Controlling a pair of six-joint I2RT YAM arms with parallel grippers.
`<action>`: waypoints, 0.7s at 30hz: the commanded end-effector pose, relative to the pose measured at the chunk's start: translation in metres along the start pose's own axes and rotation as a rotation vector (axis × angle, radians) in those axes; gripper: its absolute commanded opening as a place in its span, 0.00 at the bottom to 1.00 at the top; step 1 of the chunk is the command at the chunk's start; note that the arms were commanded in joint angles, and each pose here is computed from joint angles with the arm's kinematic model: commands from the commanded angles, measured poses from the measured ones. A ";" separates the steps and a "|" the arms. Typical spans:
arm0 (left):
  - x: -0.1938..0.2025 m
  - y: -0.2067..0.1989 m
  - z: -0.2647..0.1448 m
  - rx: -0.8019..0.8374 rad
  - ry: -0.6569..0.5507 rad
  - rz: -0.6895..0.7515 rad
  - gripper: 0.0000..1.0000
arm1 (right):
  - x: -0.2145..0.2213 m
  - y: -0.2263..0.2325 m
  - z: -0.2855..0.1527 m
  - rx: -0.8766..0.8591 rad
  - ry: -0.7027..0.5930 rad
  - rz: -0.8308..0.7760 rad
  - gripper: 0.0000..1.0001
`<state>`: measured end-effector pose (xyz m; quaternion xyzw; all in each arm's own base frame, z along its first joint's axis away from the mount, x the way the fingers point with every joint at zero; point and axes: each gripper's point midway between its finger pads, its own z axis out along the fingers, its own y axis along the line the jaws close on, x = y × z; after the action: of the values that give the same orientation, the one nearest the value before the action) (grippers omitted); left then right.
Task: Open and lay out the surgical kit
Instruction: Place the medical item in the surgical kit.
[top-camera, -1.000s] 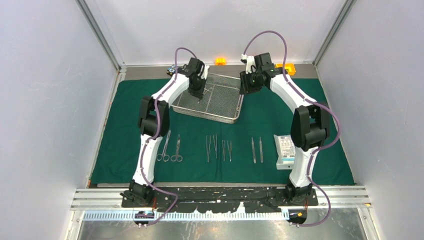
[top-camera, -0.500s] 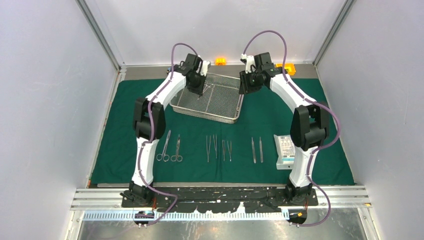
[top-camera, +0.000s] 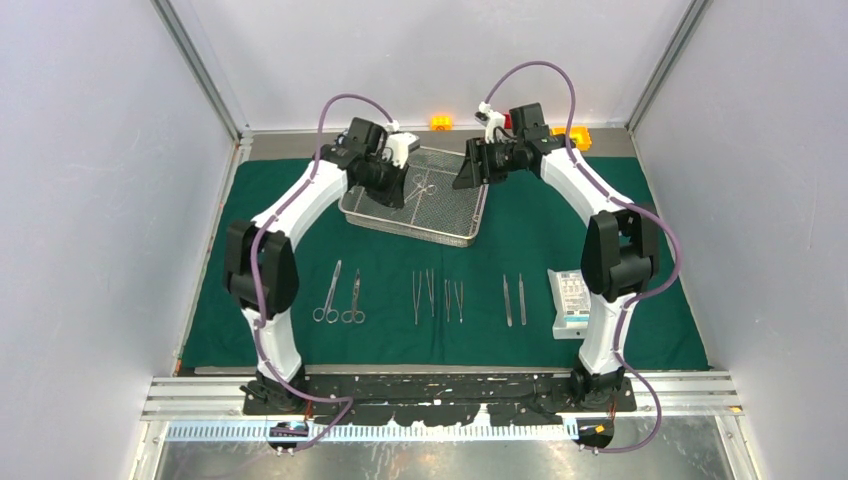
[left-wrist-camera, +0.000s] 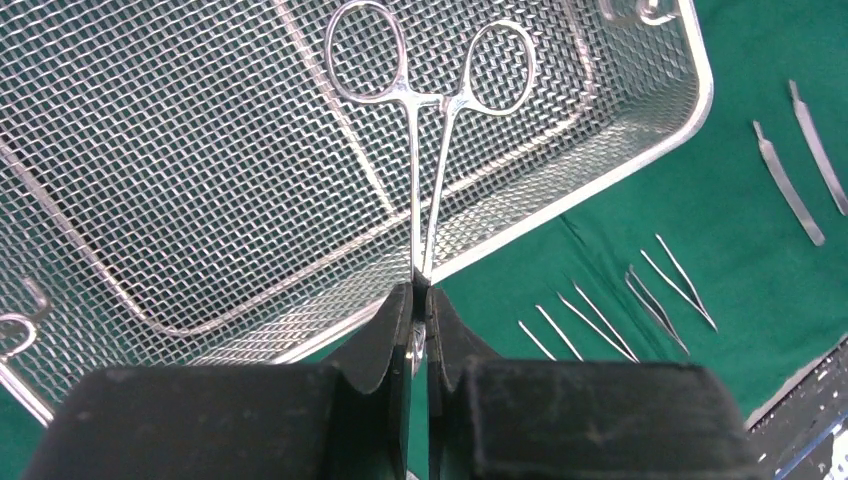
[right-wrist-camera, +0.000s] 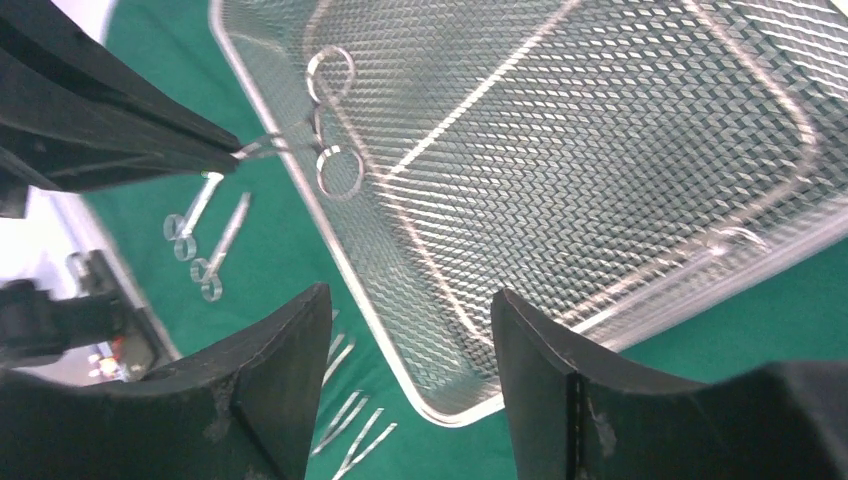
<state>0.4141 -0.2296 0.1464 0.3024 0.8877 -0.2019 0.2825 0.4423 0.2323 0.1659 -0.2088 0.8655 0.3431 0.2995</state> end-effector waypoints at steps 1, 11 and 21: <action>-0.014 -0.023 -0.029 0.087 -0.117 0.091 0.00 | -0.028 0.052 -0.021 -0.219 -0.088 0.006 0.66; 0.009 -0.044 -0.045 0.136 -0.130 0.103 0.00 | -0.016 0.078 0.007 -0.436 -0.040 0.182 0.71; 0.011 -0.053 -0.052 0.156 -0.142 0.107 0.00 | 0.013 0.095 0.039 -0.478 0.055 0.210 0.71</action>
<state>0.3521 -0.2279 0.1613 0.3369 0.8578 -0.2603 0.2880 0.3995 0.3108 0.1732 -0.1749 0.8004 0.5432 0.1837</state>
